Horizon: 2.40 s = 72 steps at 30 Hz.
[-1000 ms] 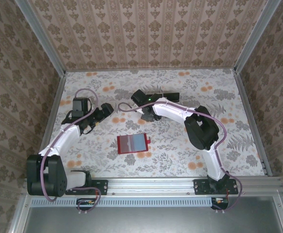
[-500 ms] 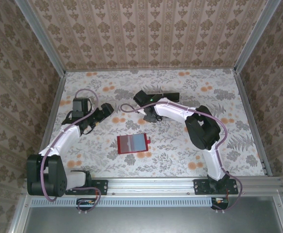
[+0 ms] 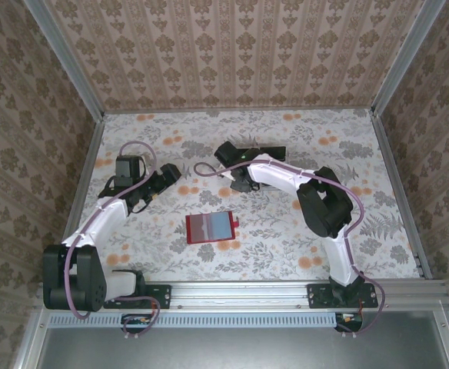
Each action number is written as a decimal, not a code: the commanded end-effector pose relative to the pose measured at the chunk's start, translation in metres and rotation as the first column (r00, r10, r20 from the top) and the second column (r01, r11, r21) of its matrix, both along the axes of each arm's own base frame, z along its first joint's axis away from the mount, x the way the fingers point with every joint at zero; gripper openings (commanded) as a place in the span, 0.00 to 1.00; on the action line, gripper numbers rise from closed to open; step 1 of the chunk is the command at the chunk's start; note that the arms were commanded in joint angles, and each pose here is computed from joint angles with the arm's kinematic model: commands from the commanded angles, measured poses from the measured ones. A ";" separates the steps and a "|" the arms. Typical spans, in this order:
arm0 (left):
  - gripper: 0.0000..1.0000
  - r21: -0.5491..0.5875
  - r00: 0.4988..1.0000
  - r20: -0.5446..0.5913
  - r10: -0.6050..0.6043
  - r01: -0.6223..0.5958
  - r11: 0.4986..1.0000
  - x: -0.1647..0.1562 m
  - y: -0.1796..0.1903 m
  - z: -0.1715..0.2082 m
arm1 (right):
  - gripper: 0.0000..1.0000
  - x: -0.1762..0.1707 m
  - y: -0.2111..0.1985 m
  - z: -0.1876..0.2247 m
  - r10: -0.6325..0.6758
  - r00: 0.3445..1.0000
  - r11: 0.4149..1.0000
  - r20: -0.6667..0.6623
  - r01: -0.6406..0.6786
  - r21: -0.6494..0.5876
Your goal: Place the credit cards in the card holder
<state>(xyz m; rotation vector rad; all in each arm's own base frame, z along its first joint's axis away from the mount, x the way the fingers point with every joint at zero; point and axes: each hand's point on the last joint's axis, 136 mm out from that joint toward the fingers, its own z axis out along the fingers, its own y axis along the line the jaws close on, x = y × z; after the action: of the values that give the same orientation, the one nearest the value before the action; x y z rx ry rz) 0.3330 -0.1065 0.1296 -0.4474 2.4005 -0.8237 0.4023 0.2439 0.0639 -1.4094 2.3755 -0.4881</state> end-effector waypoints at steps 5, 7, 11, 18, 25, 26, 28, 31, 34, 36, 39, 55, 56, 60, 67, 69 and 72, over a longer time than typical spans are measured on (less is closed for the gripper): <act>1.00 -0.018 1.000 0.013 -0.006 0.006 1.000 0.000 0.000 0.001 | 0.21 -0.001 -0.008 0.014 -0.006 1.000 1.000 0.016 0.006 -0.010; 1.00 -0.017 1.000 0.011 -0.005 0.005 1.000 -0.001 0.000 0.000 | 0.19 -0.001 -0.007 0.013 -0.005 1.000 1.000 0.012 0.005 -0.008; 1.00 -0.019 1.000 0.011 -0.004 0.004 1.000 0.000 -0.001 -0.001 | 0.15 -0.002 -0.006 0.014 0.001 1.000 1.000 0.010 -0.001 -0.003; 1.00 -0.020 1.000 0.012 -0.008 0.008 1.000 0.002 -0.001 0.000 | 0.11 -0.002 -0.001 0.019 0.042 0.999 0.999 0.018 -0.042 0.013; 1.00 -0.021 1.000 0.015 -0.009 0.009 1.000 0.003 -0.002 0.001 | 0.05 0.003 0.010 0.034 0.090 0.994 0.996 0.059 -0.091 0.018; 1.00 -0.022 1.000 0.018 -0.010 0.010 1.000 0.004 -0.002 0.002 | 0.04 0.003 0.011 0.036 0.097 0.993 0.995 0.065 -0.098 0.013; 1.00 -0.024 1.000 0.016 -0.011 0.012 1.000 0.004 -0.002 0.002 | 0.00 0.004 0.012 0.040 0.106 0.992 0.994 0.074 -0.106 0.004; 1.00 -0.026 1.000 0.018 -0.015 0.016 1.000 0.004 -0.003 0.003 | 0.00 0.004 0.014 0.050 0.112 0.989 0.994 0.102 -0.113 0.004; 1.00 -0.024 1.000 0.019 -0.016 0.017 1.000 0.003 -0.003 0.003 | 0.00 0.004 0.018 0.067 0.114 0.984 0.993 0.140 -0.119 0.026; 1.00 -0.025 1.000 0.018 -0.018 0.019 1.000 0.003 -0.003 0.003 | 0.00 0.002 0.021 0.078 0.114 0.980 0.992 0.166 -0.122 0.043; 1.00 -0.023 1.000 0.018 -0.020 0.020 1.000 0.002 -0.003 0.003 | 0.00 -0.001 0.027 0.098 0.107 0.972 0.989 0.208 -0.124 0.074; 1.00 0.100 0.997 -0.061 -0.040 0.045 0.994 -0.058 0.008 -0.020 | 0.00 -0.111 0.094 0.150 -0.152 0.988 0.770 -0.028 0.137 0.623; 1.00 0.119 0.997 -0.067 -0.042 0.050 0.992 -0.064 0.009 -0.023 | 0.00 -0.118 0.096 0.148 -0.172 0.982 0.724 -0.078 0.180 0.666; 1.00 0.195 0.995 -0.088 -0.050 0.067 0.979 -0.084 0.012 -0.032 | 0.00 -0.138 0.104 0.134 -0.207 0.949 0.554 -0.238 0.314 0.771; 1.00 0.292 0.992 -0.109 -0.064 0.094 0.952 -0.104 0.012 -0.046 | 0.00 -0.159 0.116 0.093 -0.197 0.866 0.382 -0.459 0.499 0.778; 1.00 0.319 0.991 -0.114 -0.071 0.104 0.942 -0.106 0.011 -0.049 | 0.00 -0.161 0.118 0.081 -0.194 0.844 0.353 -0.501 0.536 0.767; 1.00 0.362 0.989 -0.119 -0.083 0.121 0.924 -0.110 0.009 -0.051 | 0.00 -0.161 0.119 0.067 -0.190 0.816 0.320 -0.546 0.577 0.751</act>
<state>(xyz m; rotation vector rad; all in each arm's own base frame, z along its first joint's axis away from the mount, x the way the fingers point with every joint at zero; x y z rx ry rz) 0.2279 -0.1077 0.0850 -0.2377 2.5968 -0.4992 0.2370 0.3462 0.1244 -0.4777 2.5485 0.8144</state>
